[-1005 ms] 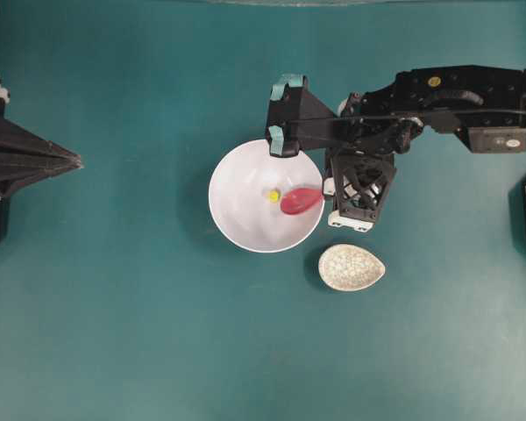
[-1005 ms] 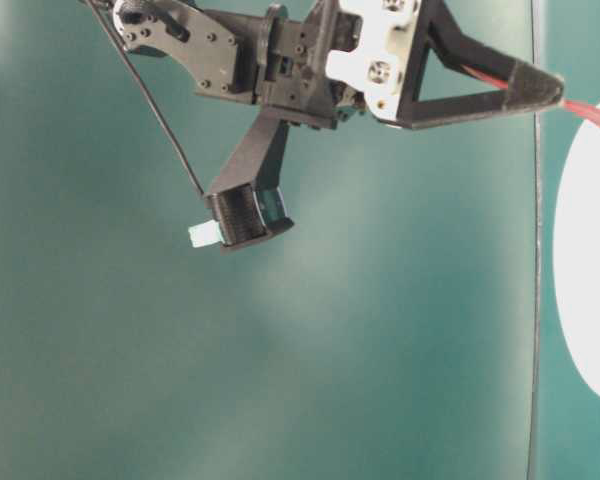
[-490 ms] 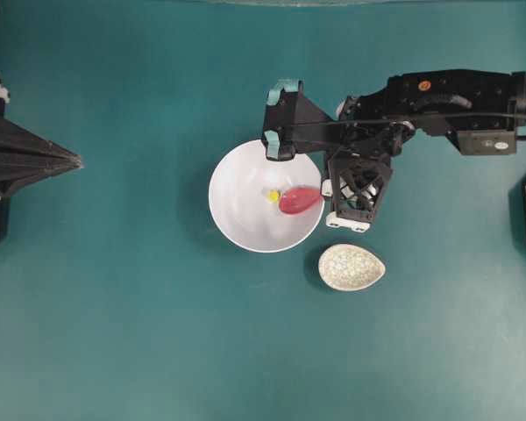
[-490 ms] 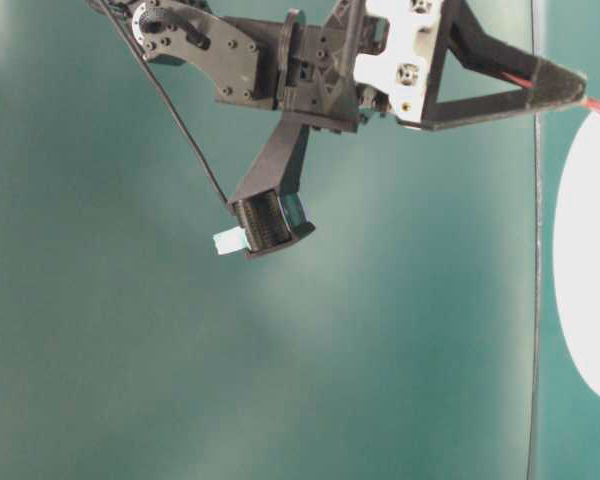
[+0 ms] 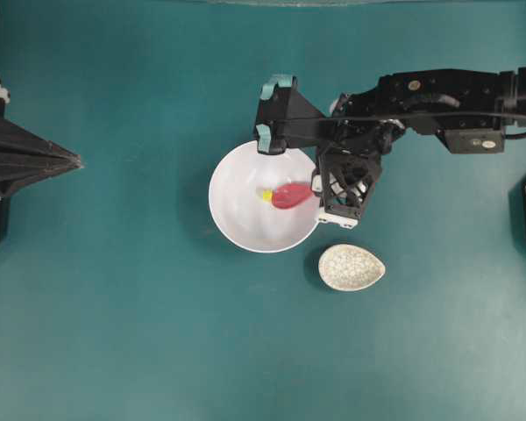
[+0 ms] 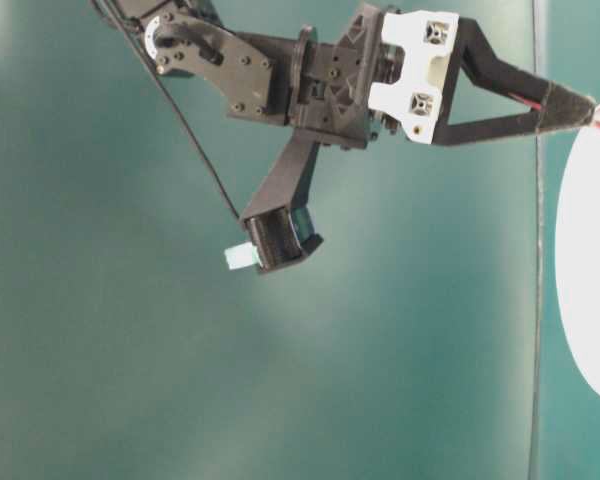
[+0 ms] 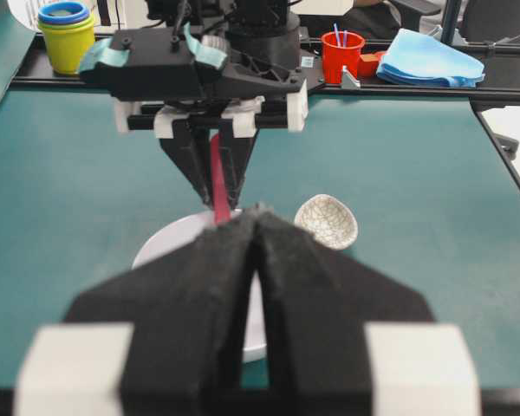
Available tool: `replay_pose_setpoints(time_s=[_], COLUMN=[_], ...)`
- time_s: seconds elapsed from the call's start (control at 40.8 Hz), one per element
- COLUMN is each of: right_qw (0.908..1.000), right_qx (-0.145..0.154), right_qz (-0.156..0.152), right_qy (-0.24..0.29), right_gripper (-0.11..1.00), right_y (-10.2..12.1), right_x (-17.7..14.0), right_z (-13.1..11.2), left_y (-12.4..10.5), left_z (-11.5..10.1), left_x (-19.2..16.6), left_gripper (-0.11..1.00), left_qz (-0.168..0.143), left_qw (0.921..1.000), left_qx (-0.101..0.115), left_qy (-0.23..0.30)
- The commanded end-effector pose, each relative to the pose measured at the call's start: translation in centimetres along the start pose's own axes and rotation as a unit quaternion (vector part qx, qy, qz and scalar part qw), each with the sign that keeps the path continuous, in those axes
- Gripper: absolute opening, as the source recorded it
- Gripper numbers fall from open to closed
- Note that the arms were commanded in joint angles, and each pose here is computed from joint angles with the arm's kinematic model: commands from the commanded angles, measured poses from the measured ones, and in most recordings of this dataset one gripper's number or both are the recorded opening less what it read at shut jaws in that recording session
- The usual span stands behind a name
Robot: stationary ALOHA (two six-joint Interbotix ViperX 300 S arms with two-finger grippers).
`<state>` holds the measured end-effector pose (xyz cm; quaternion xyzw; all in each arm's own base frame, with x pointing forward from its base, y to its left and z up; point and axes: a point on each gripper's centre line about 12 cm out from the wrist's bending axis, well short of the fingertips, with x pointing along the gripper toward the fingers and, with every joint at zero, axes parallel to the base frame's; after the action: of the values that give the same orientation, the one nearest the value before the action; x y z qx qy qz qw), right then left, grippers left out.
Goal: Scoop the yellow hexagonal prism block from the bowl with a spoon using the right arm.
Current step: 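Lower the spoon into the bowl and slide it under the yellow block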
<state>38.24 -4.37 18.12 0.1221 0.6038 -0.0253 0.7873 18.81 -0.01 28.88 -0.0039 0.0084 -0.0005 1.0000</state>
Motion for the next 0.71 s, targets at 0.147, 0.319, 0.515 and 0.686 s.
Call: replay_pose_setpoints(time_s=[0.147, 0.319, 0.515, 0.686], right_qw=[0.9993, 0.9993, 0.9993, 0.9993], right_qx=[-0.008, -0.009, -0.015, -0.017], right_qz=[-0.004, -0.004, -0.002, -0.001], right_qy=[-0.037, -0.036, -0.035, -0.033], right_gripper=[0.24, 0.25, 0.24, 0.25], right_y=[0.05, 0.05, 0.42, 0.64], right_x=[-1.3, -1.24, -1.13, -0.85], right_z=[1.69, 1.86, 1.82, 1.81], left_y=[-0.04, -0.04, -0.04, -0.04], left_z=[0.97, 0.97, 0.88, 0.88], left_x=[0.24, 0.24, 0.26, 0.26], left_gripper=[0.02, 0.02, 0.02, 0.02], left_qz=[-0.001, -0.001, -0.001, -0.001], left_qw=[0.9999, 0.9999, 1.0, 1.0], left_qx=[0.0, 0.0, 0.0, 0.0], left_qy=[-0.011, -0.011, -0.009, -0.009])
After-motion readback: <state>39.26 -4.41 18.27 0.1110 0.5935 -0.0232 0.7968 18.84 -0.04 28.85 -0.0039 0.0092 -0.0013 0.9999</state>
